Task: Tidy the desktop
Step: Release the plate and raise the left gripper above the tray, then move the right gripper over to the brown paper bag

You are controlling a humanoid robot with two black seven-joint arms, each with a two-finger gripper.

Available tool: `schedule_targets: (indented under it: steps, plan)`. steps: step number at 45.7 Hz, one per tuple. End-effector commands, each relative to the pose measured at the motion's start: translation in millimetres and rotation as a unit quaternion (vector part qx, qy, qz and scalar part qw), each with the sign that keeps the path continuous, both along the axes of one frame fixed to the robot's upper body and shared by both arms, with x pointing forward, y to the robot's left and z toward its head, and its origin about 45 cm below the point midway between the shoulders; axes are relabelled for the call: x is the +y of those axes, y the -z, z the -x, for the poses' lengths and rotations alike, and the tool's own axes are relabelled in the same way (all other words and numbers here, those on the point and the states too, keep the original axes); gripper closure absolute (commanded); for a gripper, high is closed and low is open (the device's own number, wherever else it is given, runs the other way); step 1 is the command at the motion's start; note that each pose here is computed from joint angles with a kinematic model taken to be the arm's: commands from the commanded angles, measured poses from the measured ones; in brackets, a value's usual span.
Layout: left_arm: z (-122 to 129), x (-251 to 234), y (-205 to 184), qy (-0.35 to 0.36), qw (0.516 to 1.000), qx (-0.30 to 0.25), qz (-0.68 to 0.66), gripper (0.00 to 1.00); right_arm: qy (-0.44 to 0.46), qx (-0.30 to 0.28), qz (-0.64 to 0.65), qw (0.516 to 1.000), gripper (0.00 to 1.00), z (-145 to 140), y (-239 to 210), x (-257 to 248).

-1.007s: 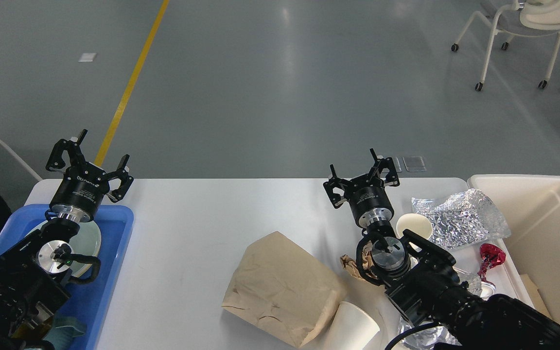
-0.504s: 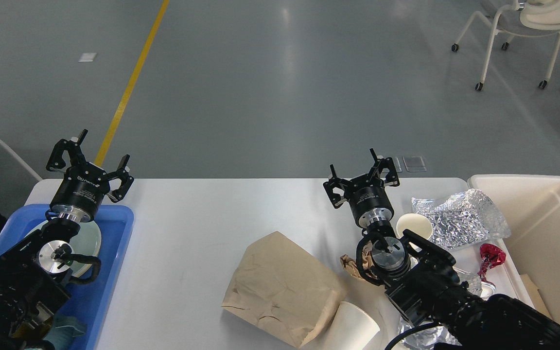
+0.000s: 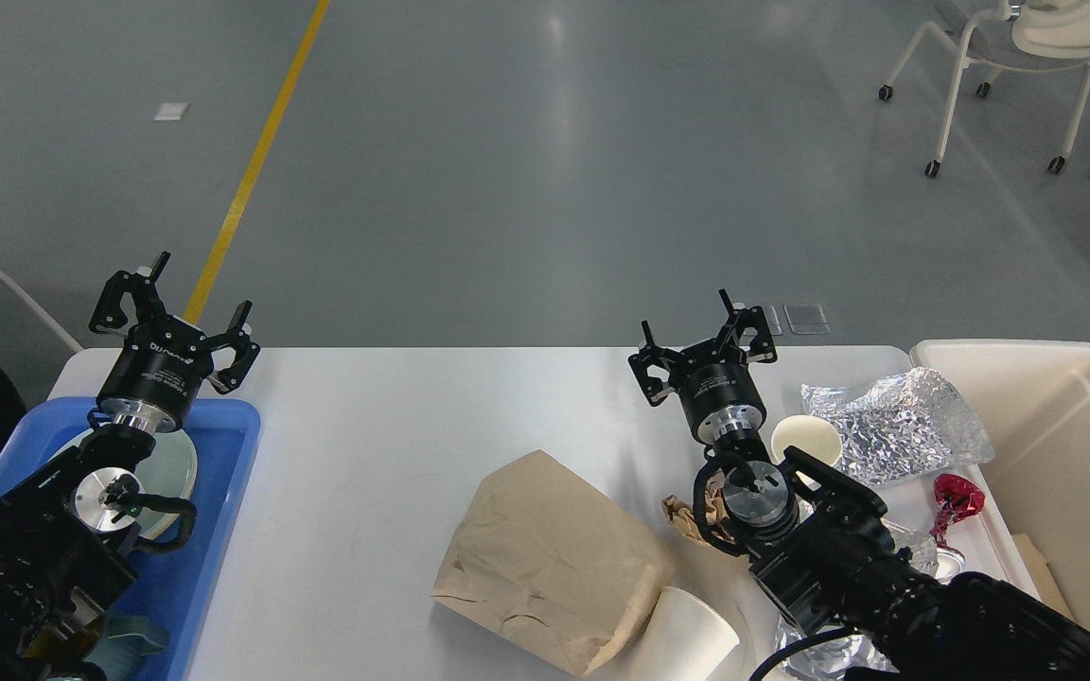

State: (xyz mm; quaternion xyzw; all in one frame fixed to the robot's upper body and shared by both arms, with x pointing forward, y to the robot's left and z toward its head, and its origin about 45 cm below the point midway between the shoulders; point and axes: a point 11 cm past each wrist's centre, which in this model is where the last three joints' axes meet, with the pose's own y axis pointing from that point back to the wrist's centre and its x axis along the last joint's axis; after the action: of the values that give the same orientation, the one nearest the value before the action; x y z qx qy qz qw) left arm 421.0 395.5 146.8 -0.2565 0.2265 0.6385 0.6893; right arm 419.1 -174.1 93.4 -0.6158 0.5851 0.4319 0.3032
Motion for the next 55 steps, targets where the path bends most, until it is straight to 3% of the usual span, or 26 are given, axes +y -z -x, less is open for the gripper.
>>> schedule_targets:
  steps: [1, 10, 16, 23, 29, 38, 52, 55]
  plan:
    - [0.0, -0.4, 0.1, 0.000, 1.000, 0.000, 0.000, 0.00, -0.023, 0.001, 0.023, 0.999, 0.00, 0.0, -0.2, 10.3]
    - [0.0, -0.4, 0.1, 0.000, 1.000, 0.000, 0.000, 0.00, -0.056, -0.067, 0.040, 0.995, 0.00, -35.4, -55.9, 27.9]
    - [0.0, -0.4, 0.1, 0.000, 1.000, 0.000, 0.000, 0.00, -0.055, -0.139, 0.047, 0.988, 0.00, -72.2, -124.5, 23.9]
    - [0.0, -0.4, 0.1, 0.000, 1.000, 0.000, 0.000, 0.00, -0.084, -0.209, 0.002, 0.974, 0.00, -78.4, -165.8, 33.6]
    - [0.0, -0.4, 0.1, 0.000, 1.000, 0.000, 0.000, 0.00, -0.035, -0.210, -0.012, 0.977, 0.00, -87.3, -173.5, -0.2]
    - [0.0, -0.4, 0.1, 0.000, 1.000, 0.000, 0.000, 0.00, -0.040, -0.228, -0.062, 0.971, 0.00, -82.6, -187.5, 13.8]
    - [0.0, -0.4, 0.1, 0.000, 1.000, 0.000, 0.000, 0.00, 0.000, -0.217, -0.036, 0.975, 0.00, -89.7, -182.8, -26.6]
    - [-0.1, -0.2, 0.0, 0.000, 1.000, 0.000, 0.001, 0.00, 0.030, -0.216, -0.027, 0.976, 0.00, -92.4, -183.6, -55.1]
